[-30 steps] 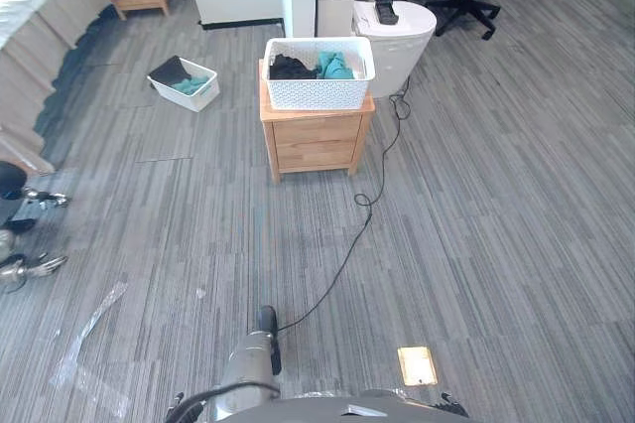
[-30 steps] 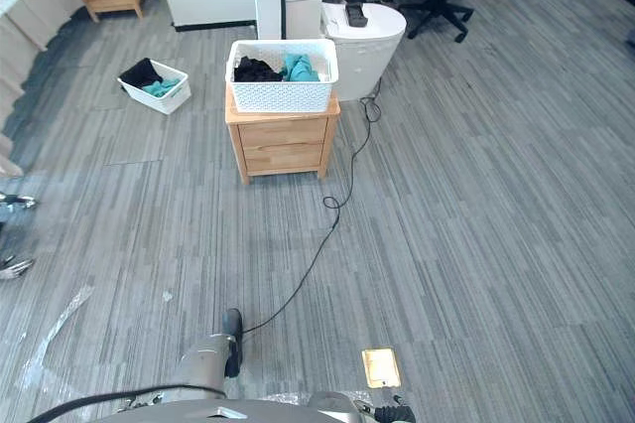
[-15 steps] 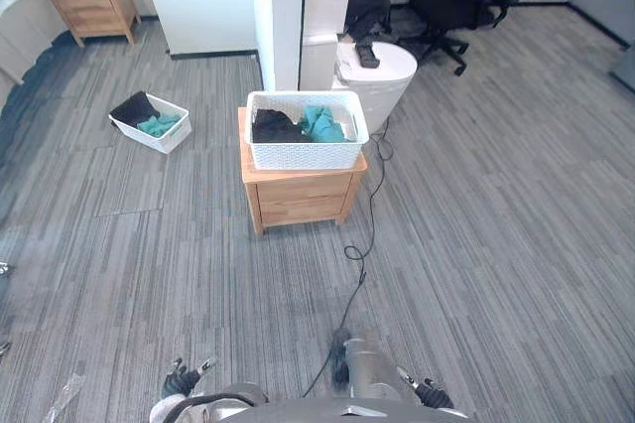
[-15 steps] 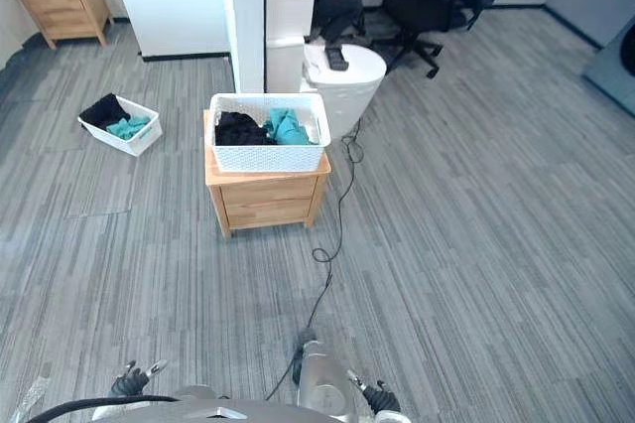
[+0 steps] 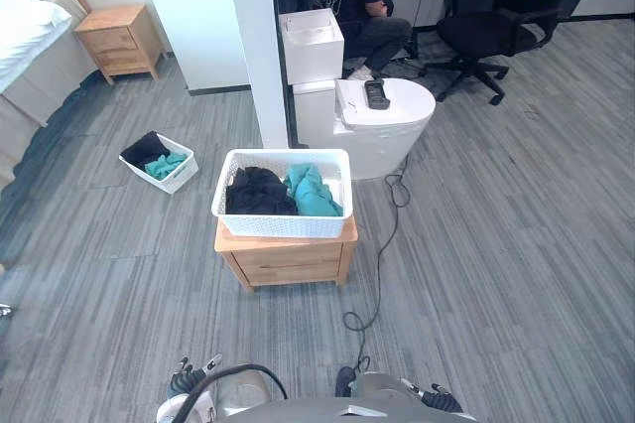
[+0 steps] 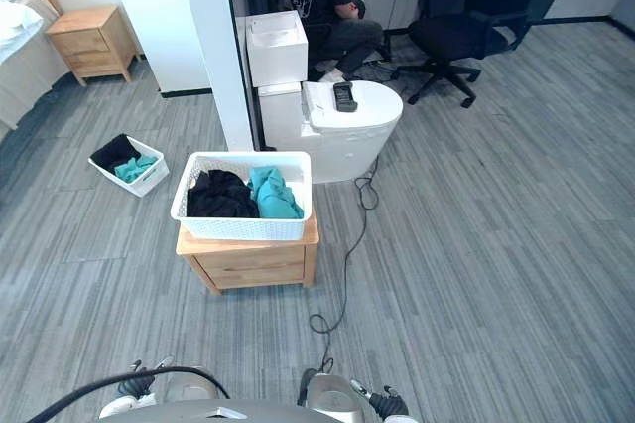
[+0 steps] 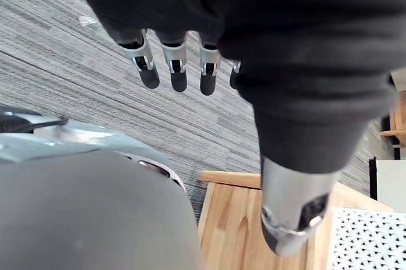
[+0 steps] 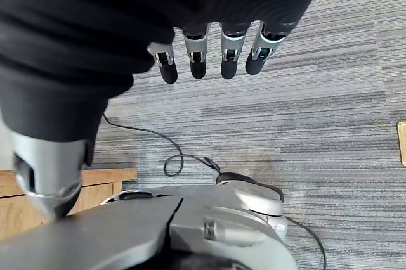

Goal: Pick up the laundry basket with both hands and put the clothes into the washing machine.

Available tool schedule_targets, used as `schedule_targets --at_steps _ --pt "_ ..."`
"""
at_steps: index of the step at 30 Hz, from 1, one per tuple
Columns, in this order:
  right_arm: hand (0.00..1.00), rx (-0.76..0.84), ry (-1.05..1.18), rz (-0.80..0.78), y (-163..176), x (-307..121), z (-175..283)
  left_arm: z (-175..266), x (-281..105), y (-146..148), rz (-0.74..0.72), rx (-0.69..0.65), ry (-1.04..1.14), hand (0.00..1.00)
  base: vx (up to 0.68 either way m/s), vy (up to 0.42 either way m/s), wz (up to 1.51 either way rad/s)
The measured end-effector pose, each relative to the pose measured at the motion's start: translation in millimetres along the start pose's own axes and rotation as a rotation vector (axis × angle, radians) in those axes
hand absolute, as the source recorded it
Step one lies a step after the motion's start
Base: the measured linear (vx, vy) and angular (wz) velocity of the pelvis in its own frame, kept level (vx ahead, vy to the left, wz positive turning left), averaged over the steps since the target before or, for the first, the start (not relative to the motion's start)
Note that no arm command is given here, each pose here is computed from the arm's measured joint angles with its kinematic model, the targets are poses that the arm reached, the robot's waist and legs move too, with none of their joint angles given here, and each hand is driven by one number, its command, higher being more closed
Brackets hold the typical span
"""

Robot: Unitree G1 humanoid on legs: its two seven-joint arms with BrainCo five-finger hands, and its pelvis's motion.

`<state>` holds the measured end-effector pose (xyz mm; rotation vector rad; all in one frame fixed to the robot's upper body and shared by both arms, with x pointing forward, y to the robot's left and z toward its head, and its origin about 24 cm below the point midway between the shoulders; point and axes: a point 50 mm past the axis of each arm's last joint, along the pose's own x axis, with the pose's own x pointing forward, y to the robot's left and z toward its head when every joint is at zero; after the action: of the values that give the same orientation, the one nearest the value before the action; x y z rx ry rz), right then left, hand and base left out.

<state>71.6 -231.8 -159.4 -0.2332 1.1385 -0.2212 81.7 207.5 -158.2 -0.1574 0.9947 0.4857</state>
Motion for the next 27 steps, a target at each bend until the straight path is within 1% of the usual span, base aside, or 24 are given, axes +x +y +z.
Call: schedule_targets --at_steps 5,8,11,14,17,19,25,27 --pt "0.00 0.037 0.000 -0.012 -1.2 1.4 3.3 -1.3 -0.4 -1.4 -0.001 -0.006 0.004 0.00 0.25 0.094 -0.03" --pt "0.00 0.040 -0.003 -0.019 -3.5 1.7 3.8 -17.4 -5.4 1.6 0.011 -0.026 0.055 0.00 0.30 0.290 -0.56" --pt "0.00 0.081 0.016 0.015 14.2 -0.5 -0.1 -12.1 -2.8 18.1 0.042 0.005 0.043 0.00 0.29 0.266 -0.34" --pt "0.00 0.113 0.031 0.025 19.8 -1.6 -2.9 -9.9 -1.4 19.1 0.039 0.021 0.043 0.00 0.26 0.202 -0.20" --pt "0.00 0.123 0.011 0.019 16.8 -0.9 0.5 -8.0 -0.6 15.1 0.018 0.049 0.038 0.00 0.22 0.168 -0.12" --pt "0.00 0.119 -0.006 0.020 16.6 -0.5 3.8 -6.9 -0.3 14.9 0.005 0.086 0.035 0.00 0.16 0.028 -0.10" --pt "0.00 0.080 -0.045 0.024 15.6 0.5 12.7 -3.7 1.0 15.1 0.000 0.111 0.028 0.00 0.12 -0.135 -0.13" --pt "0.00 0.066 -0.044 0.003 6.2 1.4 11.8 -5.9 0.1 6.6 -0.017 0.097 0.031 0.00 0.12 -0.218 0.01"
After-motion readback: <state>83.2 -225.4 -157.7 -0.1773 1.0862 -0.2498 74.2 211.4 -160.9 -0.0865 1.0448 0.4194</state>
